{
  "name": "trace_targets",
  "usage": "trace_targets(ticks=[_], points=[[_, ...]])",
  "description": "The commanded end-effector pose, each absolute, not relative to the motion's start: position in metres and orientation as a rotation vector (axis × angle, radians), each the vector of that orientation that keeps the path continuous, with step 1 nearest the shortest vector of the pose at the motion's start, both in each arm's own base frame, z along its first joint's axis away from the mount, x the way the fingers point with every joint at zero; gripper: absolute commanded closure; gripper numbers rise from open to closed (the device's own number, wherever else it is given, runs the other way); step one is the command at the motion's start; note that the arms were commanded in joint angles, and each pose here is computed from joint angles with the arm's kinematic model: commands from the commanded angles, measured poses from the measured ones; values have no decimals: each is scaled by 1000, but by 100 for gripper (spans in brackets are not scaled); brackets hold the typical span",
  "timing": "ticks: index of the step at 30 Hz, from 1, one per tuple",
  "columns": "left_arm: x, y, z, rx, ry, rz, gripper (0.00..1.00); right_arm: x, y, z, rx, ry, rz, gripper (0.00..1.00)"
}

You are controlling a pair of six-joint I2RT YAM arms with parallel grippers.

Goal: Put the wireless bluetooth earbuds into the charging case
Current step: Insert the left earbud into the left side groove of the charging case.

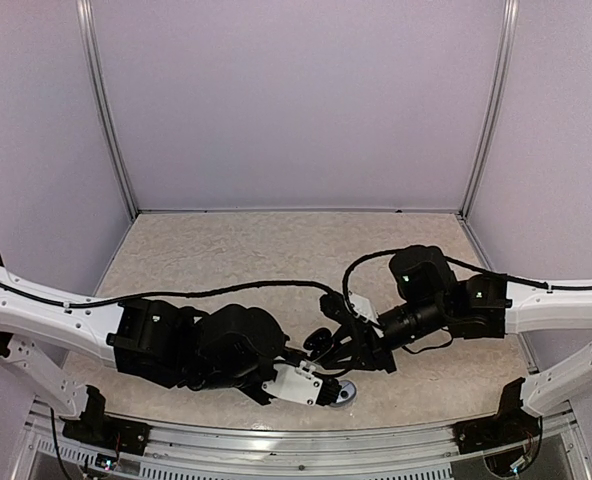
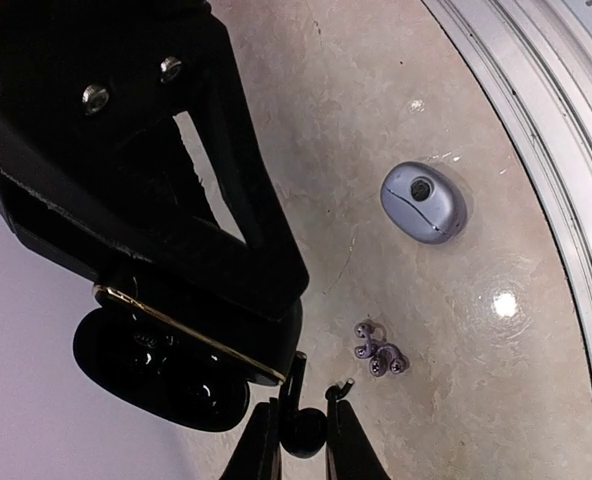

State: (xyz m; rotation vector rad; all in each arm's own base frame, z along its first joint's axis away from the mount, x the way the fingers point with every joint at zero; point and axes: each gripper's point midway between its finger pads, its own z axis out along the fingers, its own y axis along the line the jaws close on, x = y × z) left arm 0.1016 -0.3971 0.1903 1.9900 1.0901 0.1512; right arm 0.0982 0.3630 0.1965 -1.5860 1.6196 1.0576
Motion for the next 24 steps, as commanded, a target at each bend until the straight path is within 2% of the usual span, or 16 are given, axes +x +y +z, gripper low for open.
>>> trace_targets(ticks=[1, 24], points=[[98, -407, 202, 1967, 1067, 127, 89, 100, 369, 208, -1572, 1597, 1093, 100], [95, -399, 229, 1912, 1069, 65, 89, 99, 368, 202, -1587, 1616, 1108, 100]])
